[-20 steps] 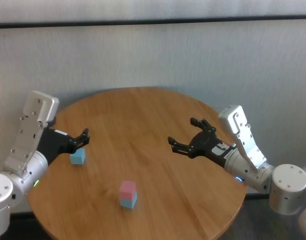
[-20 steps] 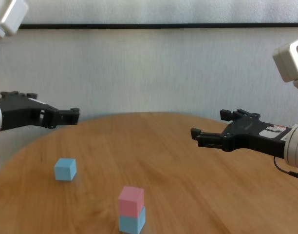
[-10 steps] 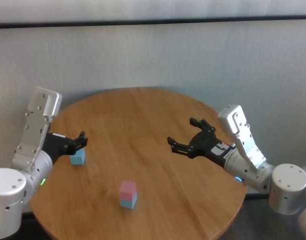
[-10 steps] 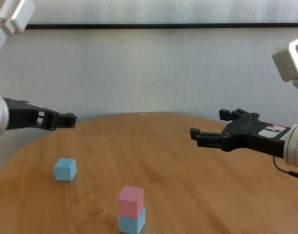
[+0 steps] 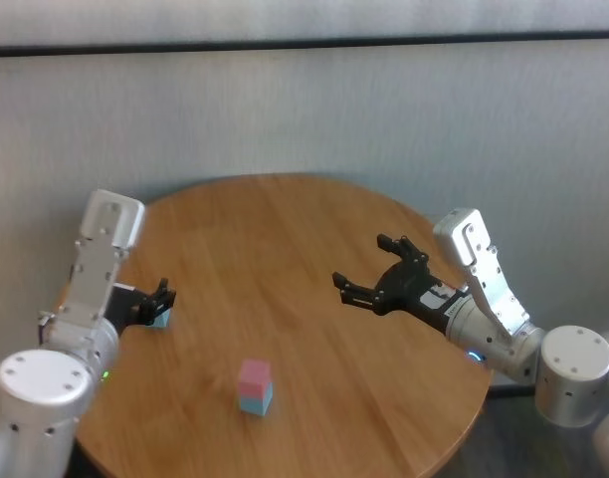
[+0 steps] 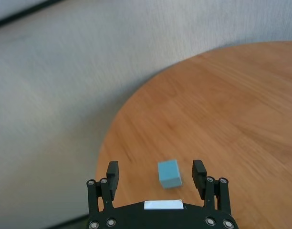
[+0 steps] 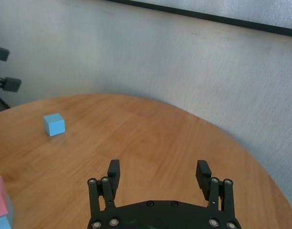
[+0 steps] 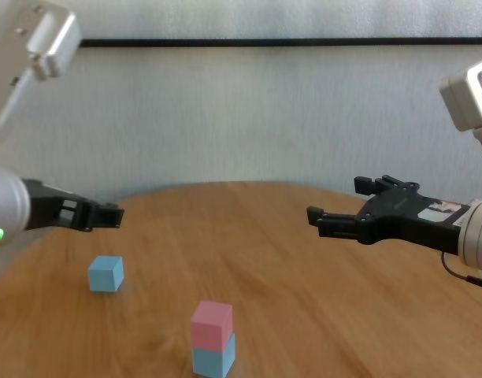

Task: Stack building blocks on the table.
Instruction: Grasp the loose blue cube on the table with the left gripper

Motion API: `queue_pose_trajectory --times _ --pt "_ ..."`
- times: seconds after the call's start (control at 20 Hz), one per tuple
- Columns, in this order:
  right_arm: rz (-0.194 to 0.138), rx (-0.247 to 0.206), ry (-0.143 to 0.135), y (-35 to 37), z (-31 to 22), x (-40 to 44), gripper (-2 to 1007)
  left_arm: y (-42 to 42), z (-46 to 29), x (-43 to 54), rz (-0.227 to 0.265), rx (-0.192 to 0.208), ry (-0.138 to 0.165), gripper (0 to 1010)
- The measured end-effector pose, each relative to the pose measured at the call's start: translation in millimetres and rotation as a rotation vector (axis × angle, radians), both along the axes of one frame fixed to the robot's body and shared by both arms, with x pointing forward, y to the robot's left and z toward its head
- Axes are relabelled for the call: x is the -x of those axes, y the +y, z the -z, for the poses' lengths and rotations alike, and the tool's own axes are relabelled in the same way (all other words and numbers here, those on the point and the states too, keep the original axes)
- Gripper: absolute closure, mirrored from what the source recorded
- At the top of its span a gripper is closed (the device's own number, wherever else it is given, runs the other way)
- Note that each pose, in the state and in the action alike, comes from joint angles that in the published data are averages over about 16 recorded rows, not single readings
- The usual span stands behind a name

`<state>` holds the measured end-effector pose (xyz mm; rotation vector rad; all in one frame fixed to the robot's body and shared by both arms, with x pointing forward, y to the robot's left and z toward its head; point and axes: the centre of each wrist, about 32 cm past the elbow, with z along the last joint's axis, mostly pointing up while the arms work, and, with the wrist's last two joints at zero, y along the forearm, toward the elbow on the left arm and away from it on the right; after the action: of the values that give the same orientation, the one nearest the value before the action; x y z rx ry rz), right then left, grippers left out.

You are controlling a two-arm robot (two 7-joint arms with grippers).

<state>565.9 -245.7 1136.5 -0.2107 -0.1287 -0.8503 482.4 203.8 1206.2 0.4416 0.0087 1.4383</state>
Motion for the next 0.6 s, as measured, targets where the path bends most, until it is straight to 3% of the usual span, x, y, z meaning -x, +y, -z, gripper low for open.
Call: queue_pose_trajectory --times 0.3,0.6 --pt "-0.001 0.000 0.000 0.0 -0.2 -0.1 0 -11.3 17.5 -3.7 -0.045 0.041 -0.024 7" --pt "-0.001 0.000 0.000 0.1 -0.3 -0.1 0 -18.6 33.3 -10.6 -0.086 0.140 -0.012 7"
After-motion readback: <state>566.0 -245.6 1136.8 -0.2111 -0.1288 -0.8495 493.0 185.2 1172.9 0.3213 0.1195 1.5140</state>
